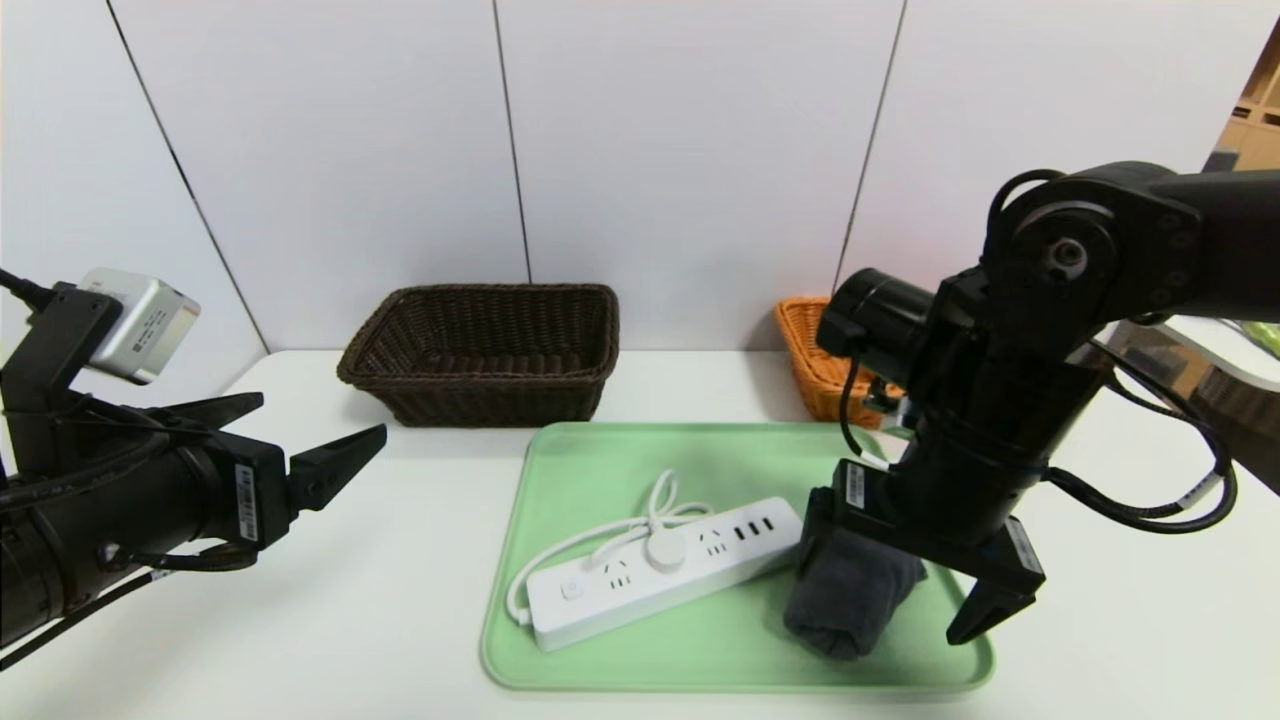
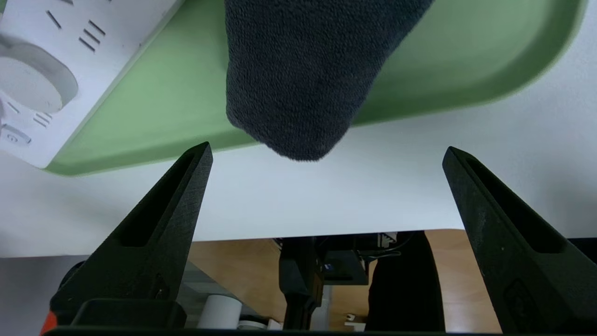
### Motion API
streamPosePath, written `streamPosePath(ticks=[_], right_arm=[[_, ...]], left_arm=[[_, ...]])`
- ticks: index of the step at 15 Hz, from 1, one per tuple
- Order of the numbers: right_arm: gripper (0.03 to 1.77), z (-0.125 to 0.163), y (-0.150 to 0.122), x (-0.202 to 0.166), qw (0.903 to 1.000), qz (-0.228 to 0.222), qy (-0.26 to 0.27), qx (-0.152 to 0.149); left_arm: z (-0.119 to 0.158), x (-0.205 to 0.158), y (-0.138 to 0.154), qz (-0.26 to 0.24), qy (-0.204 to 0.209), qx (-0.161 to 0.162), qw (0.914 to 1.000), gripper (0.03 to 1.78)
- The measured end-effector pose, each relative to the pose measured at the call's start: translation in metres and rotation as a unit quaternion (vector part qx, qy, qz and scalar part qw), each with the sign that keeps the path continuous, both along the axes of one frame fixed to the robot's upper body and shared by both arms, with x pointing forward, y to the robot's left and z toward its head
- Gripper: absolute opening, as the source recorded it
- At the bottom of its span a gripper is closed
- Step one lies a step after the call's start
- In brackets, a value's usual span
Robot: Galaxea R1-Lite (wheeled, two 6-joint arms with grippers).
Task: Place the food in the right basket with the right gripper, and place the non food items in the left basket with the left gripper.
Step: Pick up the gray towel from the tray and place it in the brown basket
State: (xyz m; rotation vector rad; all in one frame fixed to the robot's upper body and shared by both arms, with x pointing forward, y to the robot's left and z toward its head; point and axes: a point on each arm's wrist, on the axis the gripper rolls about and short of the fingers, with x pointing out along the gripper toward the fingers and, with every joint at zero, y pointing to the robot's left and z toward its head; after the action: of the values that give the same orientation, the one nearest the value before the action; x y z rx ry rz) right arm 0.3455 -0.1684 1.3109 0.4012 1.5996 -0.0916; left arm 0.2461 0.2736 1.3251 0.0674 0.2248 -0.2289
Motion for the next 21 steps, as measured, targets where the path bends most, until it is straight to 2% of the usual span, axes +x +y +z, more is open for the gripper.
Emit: streamPosePath(ticks=[10,21], right_arm=[[1.7,-0.036,0.019,0.032,0.9993,-0.001,0.03,-0.022],[1.7,-0.041,0.023,0.031,0.9987,0.005,0.03,-0.04]], left_arm=[[0.0,-0.001,0.001,-0.001,-0.001,0.0,1.0,1.69],[0.0,-0.003,0.001,-0.001,-0.002,-0.001,1.0,1.69]])
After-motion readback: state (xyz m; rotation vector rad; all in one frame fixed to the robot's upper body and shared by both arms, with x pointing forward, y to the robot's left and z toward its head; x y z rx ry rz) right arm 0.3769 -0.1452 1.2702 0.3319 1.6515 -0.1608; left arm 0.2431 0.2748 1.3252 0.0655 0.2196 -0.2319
